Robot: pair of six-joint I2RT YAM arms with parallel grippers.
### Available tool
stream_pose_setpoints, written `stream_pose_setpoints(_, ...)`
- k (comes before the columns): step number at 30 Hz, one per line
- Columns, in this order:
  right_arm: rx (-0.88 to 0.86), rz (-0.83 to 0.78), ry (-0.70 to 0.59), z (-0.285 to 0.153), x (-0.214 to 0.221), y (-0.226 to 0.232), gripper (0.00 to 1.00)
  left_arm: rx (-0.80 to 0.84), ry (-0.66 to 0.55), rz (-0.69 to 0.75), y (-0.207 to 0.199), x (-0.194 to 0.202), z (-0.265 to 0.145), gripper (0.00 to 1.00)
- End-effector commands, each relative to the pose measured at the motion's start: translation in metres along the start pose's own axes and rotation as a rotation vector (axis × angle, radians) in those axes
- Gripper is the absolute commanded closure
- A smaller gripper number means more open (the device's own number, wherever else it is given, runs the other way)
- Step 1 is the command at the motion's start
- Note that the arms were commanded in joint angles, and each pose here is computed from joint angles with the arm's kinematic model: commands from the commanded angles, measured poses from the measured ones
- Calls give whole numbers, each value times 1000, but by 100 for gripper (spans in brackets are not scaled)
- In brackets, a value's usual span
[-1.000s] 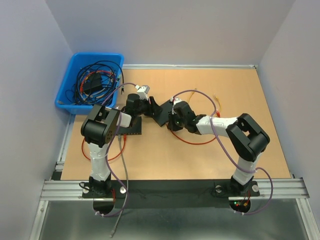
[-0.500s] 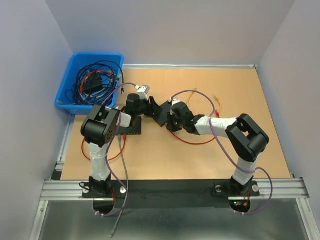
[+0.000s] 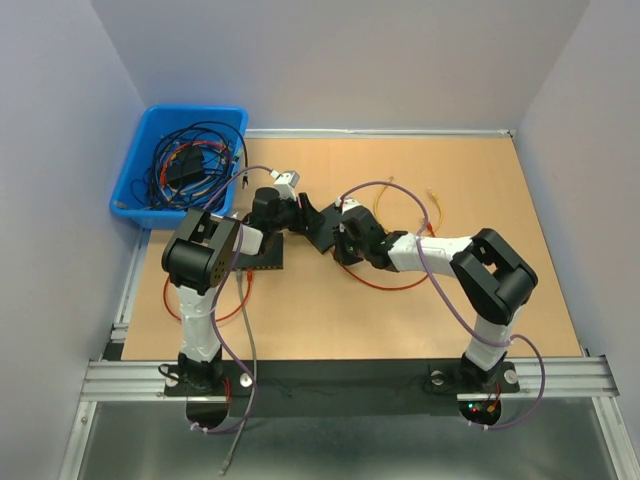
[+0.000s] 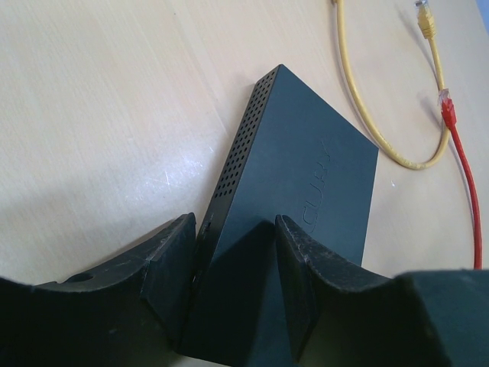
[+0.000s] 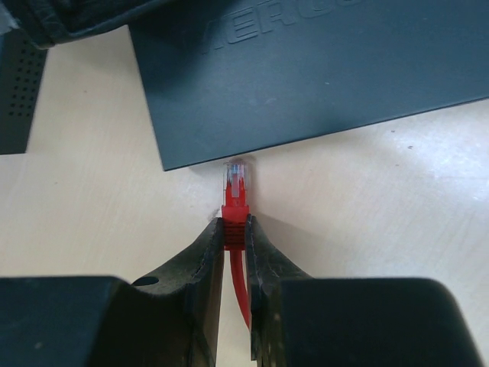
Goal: Insert the plug into the switch port
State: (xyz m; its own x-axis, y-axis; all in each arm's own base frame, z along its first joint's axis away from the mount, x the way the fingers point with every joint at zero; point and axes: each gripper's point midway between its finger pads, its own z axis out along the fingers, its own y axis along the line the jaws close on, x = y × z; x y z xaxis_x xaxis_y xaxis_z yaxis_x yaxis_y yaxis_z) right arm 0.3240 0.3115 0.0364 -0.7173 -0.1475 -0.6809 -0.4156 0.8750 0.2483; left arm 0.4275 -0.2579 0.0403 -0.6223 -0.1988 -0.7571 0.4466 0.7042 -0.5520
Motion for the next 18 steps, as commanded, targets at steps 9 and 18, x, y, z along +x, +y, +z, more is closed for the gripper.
stream_pose_setpoints(9,20,-75,-103,-8,-41,10,100,18,16,11,-3,9,-2,44)
stream_pose_setpoints(18,-6,-90,-98,-4,-44,26,100,19,19,9,-2,11,-3,44)
